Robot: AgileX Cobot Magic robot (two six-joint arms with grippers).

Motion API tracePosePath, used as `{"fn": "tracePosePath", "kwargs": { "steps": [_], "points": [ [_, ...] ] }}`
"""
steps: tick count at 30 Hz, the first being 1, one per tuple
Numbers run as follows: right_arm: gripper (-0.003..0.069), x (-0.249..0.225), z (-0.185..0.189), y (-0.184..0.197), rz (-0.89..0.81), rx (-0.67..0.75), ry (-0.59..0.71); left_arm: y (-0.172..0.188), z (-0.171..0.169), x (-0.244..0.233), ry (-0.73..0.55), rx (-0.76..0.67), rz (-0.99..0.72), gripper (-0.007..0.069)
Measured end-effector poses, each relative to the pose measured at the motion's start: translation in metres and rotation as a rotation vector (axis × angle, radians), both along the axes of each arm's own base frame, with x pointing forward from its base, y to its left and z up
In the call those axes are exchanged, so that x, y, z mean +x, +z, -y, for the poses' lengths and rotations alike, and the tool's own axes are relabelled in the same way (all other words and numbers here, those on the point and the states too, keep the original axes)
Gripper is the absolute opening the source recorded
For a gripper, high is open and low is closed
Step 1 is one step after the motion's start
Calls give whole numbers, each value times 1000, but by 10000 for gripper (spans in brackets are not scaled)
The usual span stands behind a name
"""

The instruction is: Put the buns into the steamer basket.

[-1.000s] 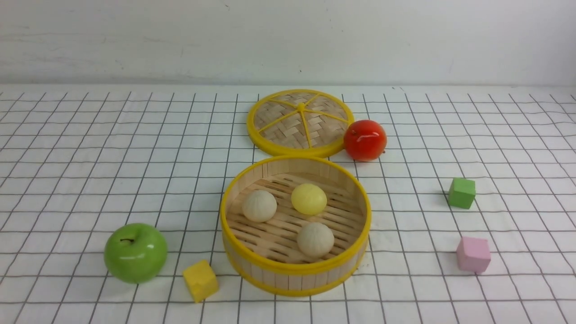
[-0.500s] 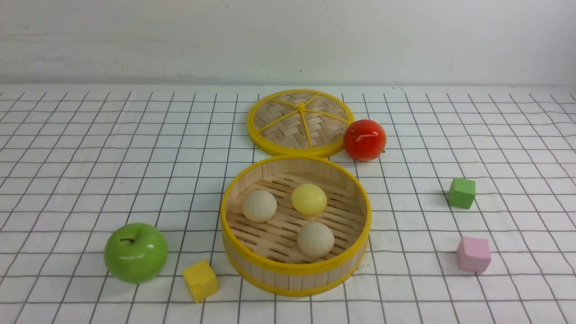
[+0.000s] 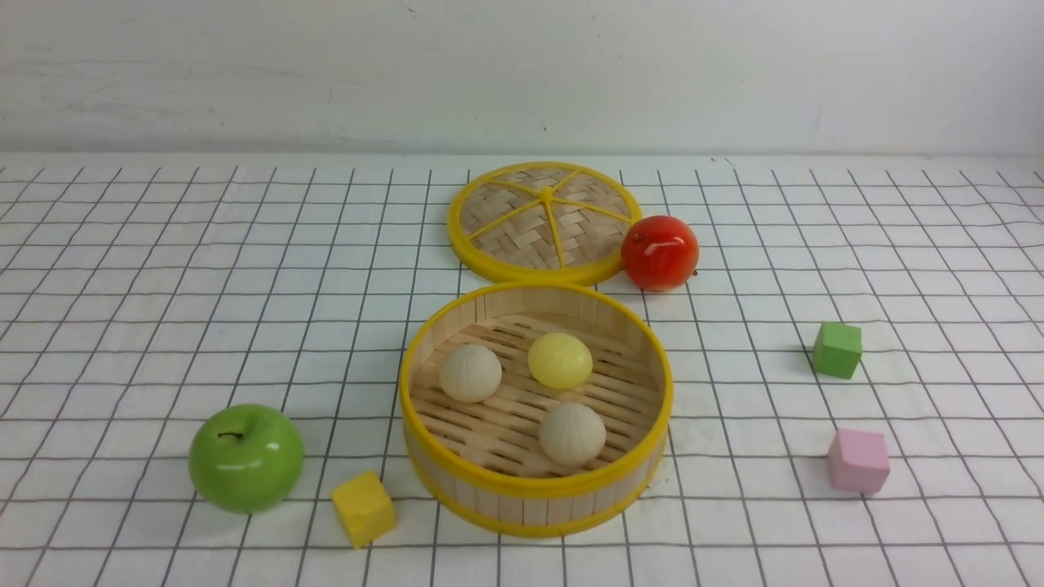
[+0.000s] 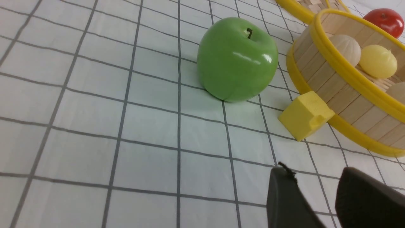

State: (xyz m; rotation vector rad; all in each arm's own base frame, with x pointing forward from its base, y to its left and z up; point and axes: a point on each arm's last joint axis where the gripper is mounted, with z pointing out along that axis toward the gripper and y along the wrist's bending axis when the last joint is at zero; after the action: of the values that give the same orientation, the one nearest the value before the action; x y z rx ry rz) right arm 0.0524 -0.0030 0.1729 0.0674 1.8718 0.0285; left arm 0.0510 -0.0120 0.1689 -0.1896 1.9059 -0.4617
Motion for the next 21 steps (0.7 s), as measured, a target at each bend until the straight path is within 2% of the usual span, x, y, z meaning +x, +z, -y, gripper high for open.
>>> {"fn": "tracePosePath", "kwargs": {
  "steps": [21],
  "points": [
    [59, 0, 0, 0, 0, 0, 0, 0, 0, 0, 0, 0, 0, 237]
  ]
}}
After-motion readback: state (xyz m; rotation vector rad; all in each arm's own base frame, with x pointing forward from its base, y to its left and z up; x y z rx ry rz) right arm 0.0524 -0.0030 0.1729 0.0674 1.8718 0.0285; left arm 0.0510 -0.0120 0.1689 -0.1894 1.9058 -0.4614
